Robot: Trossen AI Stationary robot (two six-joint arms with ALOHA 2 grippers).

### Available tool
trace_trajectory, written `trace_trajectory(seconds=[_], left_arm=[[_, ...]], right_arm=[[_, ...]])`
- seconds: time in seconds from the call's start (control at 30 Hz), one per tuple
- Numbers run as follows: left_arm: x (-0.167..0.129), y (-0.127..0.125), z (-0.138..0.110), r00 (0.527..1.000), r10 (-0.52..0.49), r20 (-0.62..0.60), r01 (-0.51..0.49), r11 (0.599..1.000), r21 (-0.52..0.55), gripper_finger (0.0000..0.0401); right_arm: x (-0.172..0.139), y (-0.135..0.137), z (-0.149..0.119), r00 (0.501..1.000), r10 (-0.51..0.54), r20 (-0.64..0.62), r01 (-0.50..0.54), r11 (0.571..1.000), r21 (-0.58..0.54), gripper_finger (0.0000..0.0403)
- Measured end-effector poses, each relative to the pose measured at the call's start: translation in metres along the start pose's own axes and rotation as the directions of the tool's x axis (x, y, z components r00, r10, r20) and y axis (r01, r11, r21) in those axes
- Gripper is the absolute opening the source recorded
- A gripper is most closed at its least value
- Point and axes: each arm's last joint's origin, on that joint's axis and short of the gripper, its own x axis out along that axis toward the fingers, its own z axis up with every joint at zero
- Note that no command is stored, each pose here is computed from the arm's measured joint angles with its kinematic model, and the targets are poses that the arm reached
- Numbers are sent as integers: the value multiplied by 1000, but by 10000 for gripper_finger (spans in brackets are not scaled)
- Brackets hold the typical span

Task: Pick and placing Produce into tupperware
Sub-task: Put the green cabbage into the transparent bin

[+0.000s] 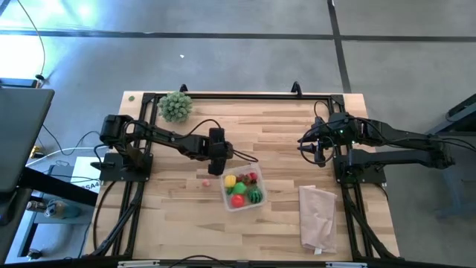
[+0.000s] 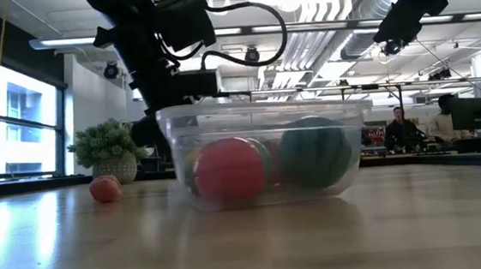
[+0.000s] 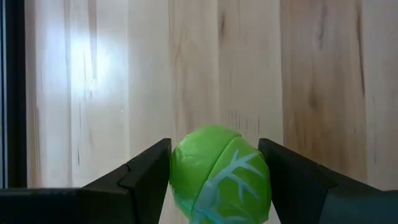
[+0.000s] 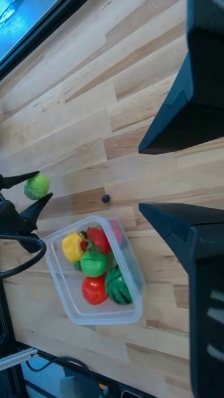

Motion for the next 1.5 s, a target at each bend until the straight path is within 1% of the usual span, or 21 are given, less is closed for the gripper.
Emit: trace_trajectory(seconds=[0.23,0.53,0.9,0.97,1.1,1.33,1.43,1.5], left_arm=[[0,-1,-3,1000,-4,-29,4,1000,1,227],[0,0,-2,1000,-4,-22,4,1000,0,227],[-12,8,15,1000,-4,-4,4,1000,-7,227],[-15,10,20,999,-32,14,32,999,-13,227],[-25,13,32,991,-127,50,128,992,-15,227],[-54,27,56,960,-265,93,266,964,-7,227],[-70,34,68,928,-344,142,347,938,-1,227],[-82,38,78,881,-430,197,435,900,16,227]], right_arm=[[0,0,0,1000,0,0,0,1000,0,129],[0,0,0,1000,0,0,0,1000,0,129],[0,0,0,1000,0,0,0,1000,0,129],[0,0,0,1000,0,0,0,1000,0,129],[0,0,0,1000,0,0,0,1000,0,129],[0,0,0,1000,0,0,0,1000,0,129],[0,0,0,1000,0,0,0,1000,0,129],[0,0,0,1000,0,0,0,1000,0,129]])
